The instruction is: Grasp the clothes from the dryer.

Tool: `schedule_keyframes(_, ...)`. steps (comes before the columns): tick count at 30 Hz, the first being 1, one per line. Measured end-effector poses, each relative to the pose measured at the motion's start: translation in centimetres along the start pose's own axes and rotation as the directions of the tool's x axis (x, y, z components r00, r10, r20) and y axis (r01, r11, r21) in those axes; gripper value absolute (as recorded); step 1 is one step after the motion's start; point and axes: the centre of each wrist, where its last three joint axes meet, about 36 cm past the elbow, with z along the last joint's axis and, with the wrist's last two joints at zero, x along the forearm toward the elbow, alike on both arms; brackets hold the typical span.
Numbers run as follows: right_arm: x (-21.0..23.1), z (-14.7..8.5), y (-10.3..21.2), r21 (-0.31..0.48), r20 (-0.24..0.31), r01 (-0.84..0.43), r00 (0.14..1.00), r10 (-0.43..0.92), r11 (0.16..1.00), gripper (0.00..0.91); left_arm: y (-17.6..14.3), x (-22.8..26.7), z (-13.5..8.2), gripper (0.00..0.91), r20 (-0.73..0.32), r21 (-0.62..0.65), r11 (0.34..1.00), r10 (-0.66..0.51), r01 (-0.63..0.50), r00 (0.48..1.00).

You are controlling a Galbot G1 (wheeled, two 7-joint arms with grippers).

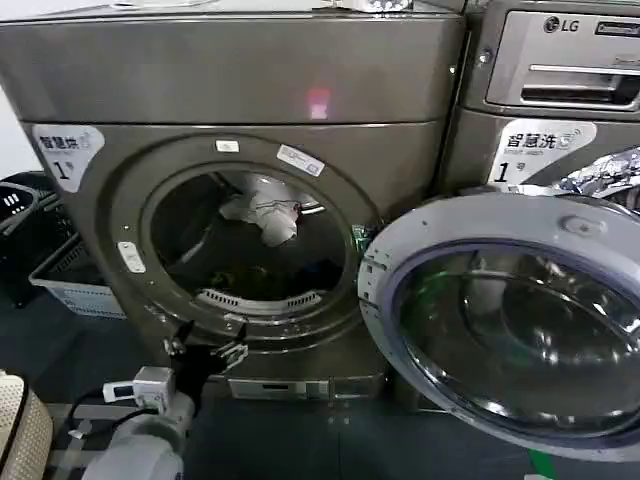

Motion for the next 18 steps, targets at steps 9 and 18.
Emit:
schedule_keyframes(9,0.07,0.15,0.39,0.000,-0.002,0.008,1.000,-0.008,1.000,0.907,0.07,0.12,-0.02,0.907,0.000,-0.004,1.000,-0.004,0.004,1.000)
schedule_keyframes(18,0.08,0.29,0.38,0.000,-0.006,0.009,1.000,-0.009,1.000,0.907,0.12,-0.05,-0.04,0.907,0.001,-0.009,1.000,-0.012,0.012,1.000)
